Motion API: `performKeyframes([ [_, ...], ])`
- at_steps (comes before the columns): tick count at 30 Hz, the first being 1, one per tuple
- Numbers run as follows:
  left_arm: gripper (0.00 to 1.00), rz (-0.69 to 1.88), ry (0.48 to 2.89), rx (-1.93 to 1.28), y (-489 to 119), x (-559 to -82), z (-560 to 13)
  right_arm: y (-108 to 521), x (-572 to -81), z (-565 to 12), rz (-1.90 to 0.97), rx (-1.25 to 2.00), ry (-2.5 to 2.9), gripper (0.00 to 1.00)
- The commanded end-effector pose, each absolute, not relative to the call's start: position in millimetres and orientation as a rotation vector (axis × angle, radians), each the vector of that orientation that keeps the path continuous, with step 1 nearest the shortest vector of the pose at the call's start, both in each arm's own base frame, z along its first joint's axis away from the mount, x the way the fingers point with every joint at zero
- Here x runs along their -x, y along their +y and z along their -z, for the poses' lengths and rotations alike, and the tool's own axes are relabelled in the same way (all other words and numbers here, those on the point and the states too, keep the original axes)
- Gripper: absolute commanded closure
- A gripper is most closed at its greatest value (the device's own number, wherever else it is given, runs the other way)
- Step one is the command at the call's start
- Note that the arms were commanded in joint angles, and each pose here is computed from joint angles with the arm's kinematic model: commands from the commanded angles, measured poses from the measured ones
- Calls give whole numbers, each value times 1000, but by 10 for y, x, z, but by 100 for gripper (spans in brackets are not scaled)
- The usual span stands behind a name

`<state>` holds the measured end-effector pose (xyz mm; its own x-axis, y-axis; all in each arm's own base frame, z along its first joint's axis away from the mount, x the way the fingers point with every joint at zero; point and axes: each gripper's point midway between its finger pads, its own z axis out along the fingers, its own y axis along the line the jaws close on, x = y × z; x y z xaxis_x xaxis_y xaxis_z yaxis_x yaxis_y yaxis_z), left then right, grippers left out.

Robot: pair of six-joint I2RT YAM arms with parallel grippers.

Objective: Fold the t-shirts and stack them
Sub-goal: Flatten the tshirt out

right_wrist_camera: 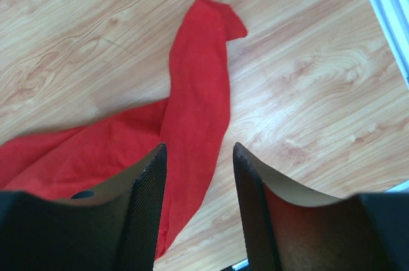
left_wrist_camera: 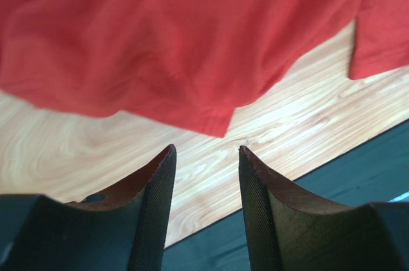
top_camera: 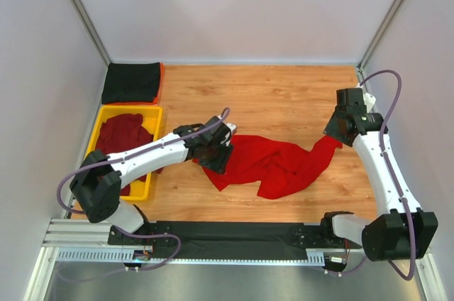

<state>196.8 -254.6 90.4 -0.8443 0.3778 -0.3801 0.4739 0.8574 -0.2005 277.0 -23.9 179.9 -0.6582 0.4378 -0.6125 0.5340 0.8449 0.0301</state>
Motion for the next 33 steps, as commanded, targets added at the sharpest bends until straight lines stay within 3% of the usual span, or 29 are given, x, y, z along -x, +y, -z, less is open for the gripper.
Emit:
performKeyframes([
  [1,48,532,2546,-750,-2968,-2057,-1107,-41,-2728,-1887,33,-692,2381,51],
  [8,48,516,2420,-949,-3491,-1954,-1123,640,-2288,-1397,-454,-737,2520,50],
  [10,48,406,2455,-927,-3467,-2020,-1007,726,-2219,-1303,-521,-772,2515,50],
  [13,49,221,2553,-822,-3182,-2039,-831,758,-2083,-1137,-532,-795,2529,50],
  [19,47,355,2596,-726,-2960,-1894,-743,795,-1977,-937,-463,-752,2583,50],
  [27,46,427,2585,-827,-3108,-1906,-588,704,-2064,-877,-377,-747,2592,50],
  [33,44,453,2443,-947,-3349,-1896,-826,655,-2071,-805,-337,-741,2594,49],
])
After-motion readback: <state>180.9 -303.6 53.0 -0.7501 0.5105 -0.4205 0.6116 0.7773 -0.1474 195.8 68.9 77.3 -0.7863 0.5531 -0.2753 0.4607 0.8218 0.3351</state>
